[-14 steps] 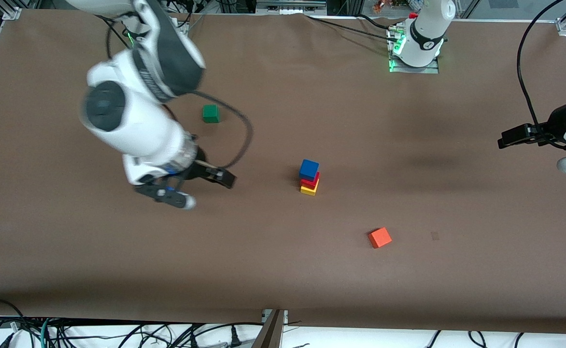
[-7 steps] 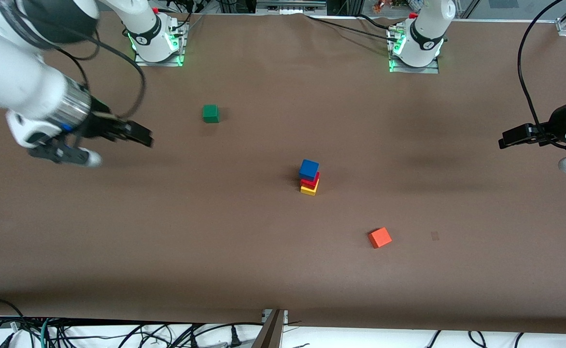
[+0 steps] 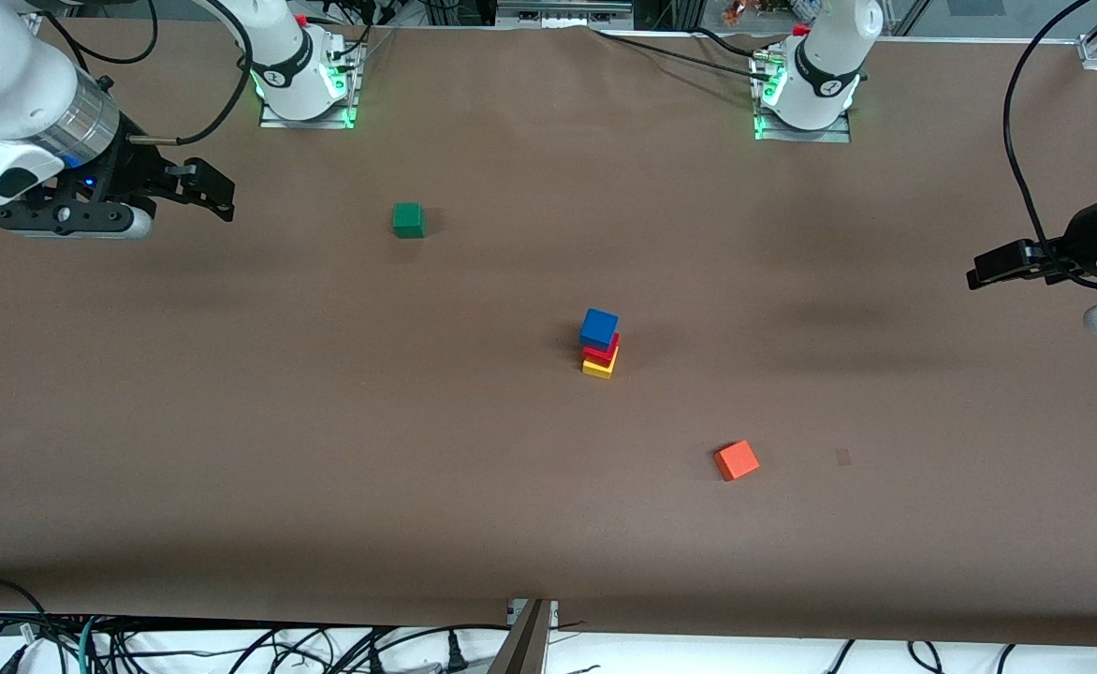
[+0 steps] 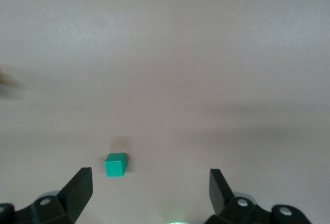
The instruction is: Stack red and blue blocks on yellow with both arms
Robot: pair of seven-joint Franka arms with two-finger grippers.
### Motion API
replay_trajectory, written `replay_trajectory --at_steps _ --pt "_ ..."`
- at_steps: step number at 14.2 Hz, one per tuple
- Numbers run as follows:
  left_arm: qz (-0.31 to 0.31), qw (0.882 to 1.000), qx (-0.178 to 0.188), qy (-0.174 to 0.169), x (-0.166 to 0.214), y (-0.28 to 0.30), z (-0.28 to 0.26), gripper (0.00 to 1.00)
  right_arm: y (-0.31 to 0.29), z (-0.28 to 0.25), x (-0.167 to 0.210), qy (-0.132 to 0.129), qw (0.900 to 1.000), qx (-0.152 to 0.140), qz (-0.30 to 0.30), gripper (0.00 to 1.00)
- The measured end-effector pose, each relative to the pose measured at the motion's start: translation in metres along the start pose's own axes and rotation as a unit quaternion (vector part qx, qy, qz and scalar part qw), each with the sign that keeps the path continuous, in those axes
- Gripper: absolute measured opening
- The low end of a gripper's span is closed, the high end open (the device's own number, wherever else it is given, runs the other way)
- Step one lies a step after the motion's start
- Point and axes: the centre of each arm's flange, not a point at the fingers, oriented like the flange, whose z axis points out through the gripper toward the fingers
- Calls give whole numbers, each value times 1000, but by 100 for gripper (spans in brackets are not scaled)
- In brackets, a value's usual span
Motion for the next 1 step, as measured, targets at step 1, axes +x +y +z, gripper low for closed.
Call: replay_trajectory --at_steps 1 --pt "0 1000 0 0 0 0 0 100 0 1 1 0 1000 0 -2 100"
